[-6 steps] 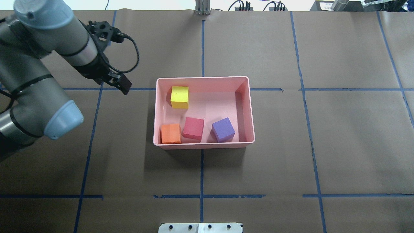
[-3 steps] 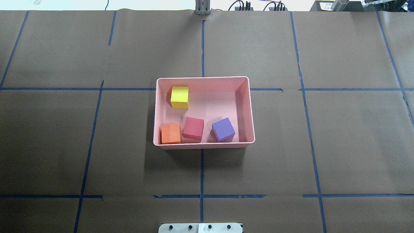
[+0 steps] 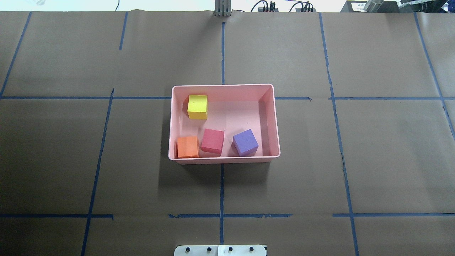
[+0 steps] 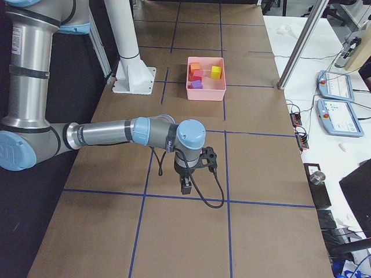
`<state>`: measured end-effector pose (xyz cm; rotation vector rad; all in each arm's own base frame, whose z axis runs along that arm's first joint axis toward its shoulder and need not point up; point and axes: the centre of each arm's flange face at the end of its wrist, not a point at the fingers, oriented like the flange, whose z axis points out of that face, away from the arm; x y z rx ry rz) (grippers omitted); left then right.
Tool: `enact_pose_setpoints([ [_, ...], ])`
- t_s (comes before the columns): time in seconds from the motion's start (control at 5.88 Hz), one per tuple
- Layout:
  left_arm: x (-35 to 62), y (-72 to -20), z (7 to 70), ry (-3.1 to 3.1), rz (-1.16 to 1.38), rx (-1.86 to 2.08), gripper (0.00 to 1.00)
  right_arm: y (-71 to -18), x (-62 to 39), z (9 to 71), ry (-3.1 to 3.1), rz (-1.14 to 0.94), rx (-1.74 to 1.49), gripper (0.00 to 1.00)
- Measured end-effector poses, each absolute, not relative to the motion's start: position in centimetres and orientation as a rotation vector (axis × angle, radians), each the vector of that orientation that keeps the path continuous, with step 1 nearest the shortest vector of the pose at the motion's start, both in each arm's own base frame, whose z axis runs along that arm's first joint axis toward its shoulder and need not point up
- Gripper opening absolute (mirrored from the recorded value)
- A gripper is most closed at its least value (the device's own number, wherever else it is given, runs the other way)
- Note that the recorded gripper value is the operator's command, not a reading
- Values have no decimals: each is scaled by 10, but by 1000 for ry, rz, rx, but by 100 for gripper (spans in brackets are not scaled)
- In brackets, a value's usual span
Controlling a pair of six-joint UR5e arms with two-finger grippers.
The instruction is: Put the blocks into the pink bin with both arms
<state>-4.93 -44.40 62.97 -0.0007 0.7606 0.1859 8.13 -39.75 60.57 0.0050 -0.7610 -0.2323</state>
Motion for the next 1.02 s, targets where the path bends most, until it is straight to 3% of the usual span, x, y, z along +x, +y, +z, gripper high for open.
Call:
enact_pose_setpoints([
  [1.02,-59,-428,635,764,159,-7,100,-400,80,603,-764,-234,26,100],
])
